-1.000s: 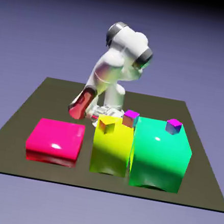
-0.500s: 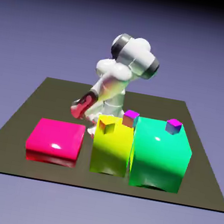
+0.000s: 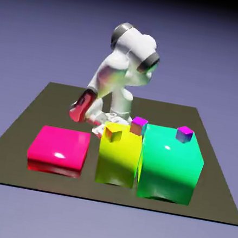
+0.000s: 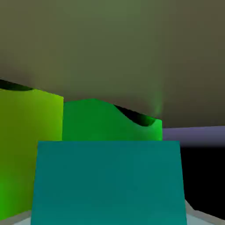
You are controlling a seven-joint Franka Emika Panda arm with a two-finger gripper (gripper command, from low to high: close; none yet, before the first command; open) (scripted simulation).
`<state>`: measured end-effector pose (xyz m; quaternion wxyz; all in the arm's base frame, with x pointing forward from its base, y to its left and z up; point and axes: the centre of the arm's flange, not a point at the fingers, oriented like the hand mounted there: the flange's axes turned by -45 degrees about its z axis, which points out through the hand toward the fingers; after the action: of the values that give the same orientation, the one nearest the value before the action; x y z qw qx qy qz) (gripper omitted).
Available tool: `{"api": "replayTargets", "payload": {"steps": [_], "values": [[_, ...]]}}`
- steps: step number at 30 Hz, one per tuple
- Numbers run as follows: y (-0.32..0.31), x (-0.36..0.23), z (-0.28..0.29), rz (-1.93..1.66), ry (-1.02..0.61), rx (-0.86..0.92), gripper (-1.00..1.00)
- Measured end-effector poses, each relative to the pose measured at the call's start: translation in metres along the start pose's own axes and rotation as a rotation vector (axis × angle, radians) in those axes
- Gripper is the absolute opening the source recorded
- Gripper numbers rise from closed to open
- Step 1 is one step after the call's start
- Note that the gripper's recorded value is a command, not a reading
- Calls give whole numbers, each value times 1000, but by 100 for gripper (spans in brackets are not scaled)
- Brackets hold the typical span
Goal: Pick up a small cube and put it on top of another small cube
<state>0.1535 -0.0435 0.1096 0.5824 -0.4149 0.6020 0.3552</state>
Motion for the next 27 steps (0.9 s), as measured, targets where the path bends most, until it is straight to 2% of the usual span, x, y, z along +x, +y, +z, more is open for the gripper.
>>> {"api": "replayTargets", "payload": {"steps": [10, 16, 20, 27], "values": [[-35, -39, 5, -371, -254, -382, -100], [-89, -85, 3, -650, -361, -373, -100], [-135, -127, 10, -676, -371, -473, -100], [-175, -162, 30, -543, -253, -668, -100]]}}
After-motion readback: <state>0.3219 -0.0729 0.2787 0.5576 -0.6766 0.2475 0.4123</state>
